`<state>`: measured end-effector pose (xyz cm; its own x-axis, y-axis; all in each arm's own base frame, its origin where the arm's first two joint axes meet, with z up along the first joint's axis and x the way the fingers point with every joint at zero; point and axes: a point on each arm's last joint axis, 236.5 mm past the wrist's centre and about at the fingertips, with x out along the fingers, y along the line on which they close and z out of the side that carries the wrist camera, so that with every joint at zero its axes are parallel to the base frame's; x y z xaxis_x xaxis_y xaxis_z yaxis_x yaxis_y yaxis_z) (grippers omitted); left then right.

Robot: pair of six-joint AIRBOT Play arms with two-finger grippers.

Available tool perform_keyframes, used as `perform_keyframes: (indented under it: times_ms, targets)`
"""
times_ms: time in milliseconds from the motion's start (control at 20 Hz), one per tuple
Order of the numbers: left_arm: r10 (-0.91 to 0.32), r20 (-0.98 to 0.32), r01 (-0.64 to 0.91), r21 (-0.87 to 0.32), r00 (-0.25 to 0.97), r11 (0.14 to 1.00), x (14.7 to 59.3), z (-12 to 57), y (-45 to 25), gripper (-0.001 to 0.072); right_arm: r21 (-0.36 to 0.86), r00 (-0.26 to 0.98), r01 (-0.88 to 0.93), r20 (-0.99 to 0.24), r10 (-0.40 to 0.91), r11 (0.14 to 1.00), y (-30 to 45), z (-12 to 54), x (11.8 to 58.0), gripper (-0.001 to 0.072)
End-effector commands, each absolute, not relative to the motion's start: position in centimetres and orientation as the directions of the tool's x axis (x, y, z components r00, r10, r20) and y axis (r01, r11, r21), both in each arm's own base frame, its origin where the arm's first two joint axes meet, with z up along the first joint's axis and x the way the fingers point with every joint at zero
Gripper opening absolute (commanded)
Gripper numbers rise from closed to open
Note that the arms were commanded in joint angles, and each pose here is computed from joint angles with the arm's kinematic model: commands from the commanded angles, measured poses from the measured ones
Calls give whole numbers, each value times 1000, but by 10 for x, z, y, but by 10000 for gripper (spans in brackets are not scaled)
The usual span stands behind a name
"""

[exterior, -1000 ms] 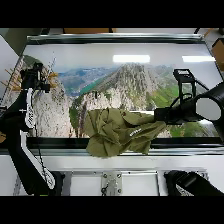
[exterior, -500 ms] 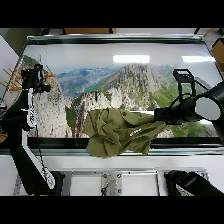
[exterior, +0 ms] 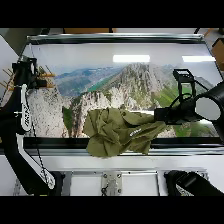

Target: Fold the clothes and pants, and hang the long-sleeved shirts on hangers.

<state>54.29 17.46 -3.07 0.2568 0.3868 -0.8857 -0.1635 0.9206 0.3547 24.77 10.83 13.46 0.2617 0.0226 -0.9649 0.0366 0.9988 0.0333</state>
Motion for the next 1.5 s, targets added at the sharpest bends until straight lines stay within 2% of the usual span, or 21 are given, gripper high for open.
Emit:
perform_keyframes:
  times_ms: [0,250,450,500,600,700,800,850,900,1000,1100,1150,1350,1450]
  targets:
    - [399,-860,-177,360,318,916,540,23,161,9,33,262,37,-965,22,999,108,135,248,14]
    - [378,-800,-147,351,465,925,541,102,114,10,33,262,37,-965,22,999,108,135,248,14]
    - [315,-757,-20,371,572,928,531,159,59,11,33,261,37,-965,22,999,108,135,248,14]
    - [246,-772,93,366,586,926,519,172,30,11,33,262,37,-965,22,999,108,135,248,15]
    - [57,-826,314,276,560,909,496,176,-23,10,33,261,37,-965,22,999,108,135,248,14]
    - [-200,-861,578,126,467,807,461,181,-82,11,33,261,37,-965,22,999,108,135,248,14]
    - [-441,-846,809,-20,300,588,413,192,-134,10,33,261,37,-965,22,999,108,135,248,14]
    - [-494,-842,852,-84,216,517,392,194,-144,10,34,261,37,-965,23,999,108,135,248,14]
    - [-478,-864,858,-122,155,498,377,189,-140,10,33,261,37,-965,22,999,108,135,248,15]
    - [-446,-884,845,-127,141,520,375,182,-133,11,33,261,37,-965,22,999,108,135,248,14]
    - [-449,-887,866,-138,108,480,371,173,-132,10,33,261,37,-965,22,999,108,135,248,14]
    - [-453,-888,893,-137,82,430,367,166,-131,10,33,261,37,-965,22,999,108,135,248,14]
    - [-453,-890,983,-120,-46,136,318,134,-130,8,32,260,37,-965,22,999,108,134,248,14]
    - [-453,-888,990,-121,-79,65,293,126,-124,8,32,260,37,-965,22,999,108,134,248,14]
